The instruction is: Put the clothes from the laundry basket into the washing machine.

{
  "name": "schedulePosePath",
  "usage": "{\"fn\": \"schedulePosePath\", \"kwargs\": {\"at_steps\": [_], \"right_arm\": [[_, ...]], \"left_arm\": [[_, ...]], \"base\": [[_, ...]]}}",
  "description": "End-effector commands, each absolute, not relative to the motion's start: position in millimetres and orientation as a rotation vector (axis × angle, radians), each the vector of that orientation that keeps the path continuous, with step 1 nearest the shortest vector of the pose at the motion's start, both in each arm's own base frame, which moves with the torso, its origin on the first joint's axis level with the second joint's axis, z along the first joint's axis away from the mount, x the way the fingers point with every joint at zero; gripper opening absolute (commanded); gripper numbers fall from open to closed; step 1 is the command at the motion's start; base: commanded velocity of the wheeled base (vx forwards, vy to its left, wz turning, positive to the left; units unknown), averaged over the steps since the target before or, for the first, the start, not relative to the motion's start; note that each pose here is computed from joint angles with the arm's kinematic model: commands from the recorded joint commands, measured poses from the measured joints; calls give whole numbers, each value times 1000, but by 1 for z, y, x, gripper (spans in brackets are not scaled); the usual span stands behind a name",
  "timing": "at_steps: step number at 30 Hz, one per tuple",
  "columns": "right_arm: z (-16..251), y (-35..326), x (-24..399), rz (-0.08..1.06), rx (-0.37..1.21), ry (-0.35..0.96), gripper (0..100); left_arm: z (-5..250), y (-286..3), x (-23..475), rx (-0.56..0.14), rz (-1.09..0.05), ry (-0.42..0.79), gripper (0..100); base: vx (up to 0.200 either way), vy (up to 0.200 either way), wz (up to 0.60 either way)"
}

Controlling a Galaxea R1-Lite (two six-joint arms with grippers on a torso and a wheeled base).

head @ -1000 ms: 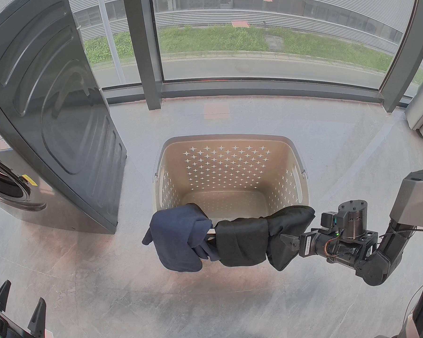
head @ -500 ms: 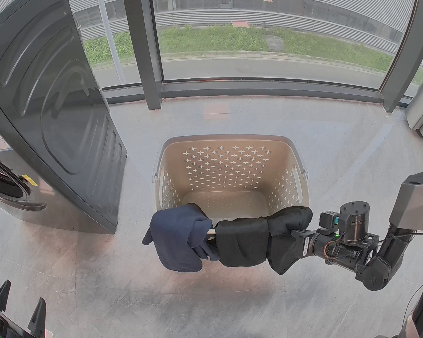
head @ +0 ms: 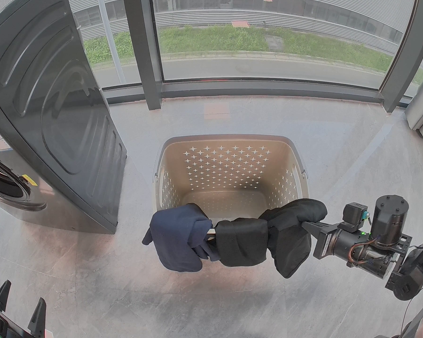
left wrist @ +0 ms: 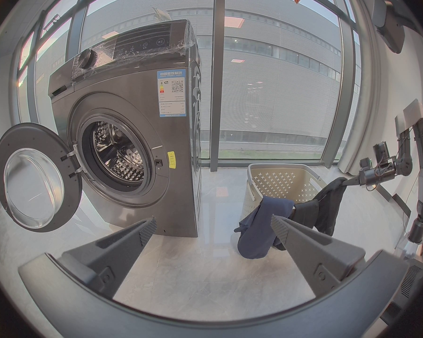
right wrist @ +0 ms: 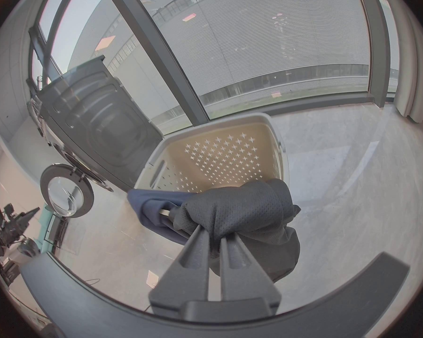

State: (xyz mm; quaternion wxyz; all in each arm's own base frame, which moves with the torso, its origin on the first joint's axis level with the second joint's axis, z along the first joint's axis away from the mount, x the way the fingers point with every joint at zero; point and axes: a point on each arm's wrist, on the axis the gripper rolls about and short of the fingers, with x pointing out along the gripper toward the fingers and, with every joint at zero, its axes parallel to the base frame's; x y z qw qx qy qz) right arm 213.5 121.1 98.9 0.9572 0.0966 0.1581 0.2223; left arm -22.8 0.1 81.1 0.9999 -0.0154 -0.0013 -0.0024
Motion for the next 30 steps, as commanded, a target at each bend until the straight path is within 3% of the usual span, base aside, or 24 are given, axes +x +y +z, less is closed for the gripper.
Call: {"fn": "schedulePosePath", "kwargs": {"at_steps": [1, 13, 19, 30], "right_arm": [[133, 115, 191, 487, 237, 194, 0], [204, 104, 154, 579, 284, -113, 0], [220, 109, 155, 597, 194, -120, 0], [212, 105, 156, 569, 189, -78, 0]], "left_arm": [[76, 0, -23, -31, -5, 0, 100], [76, 0, -23, -26, -5, -1, 100], [76, 0, -23, -26, -5, -1, 100], [76, 0, -23, -26, -3, -1, 100]], "base": [[0, 0, 0], [0, 0, 0], [0, 0, 0], [-200, 0, 0]]}}
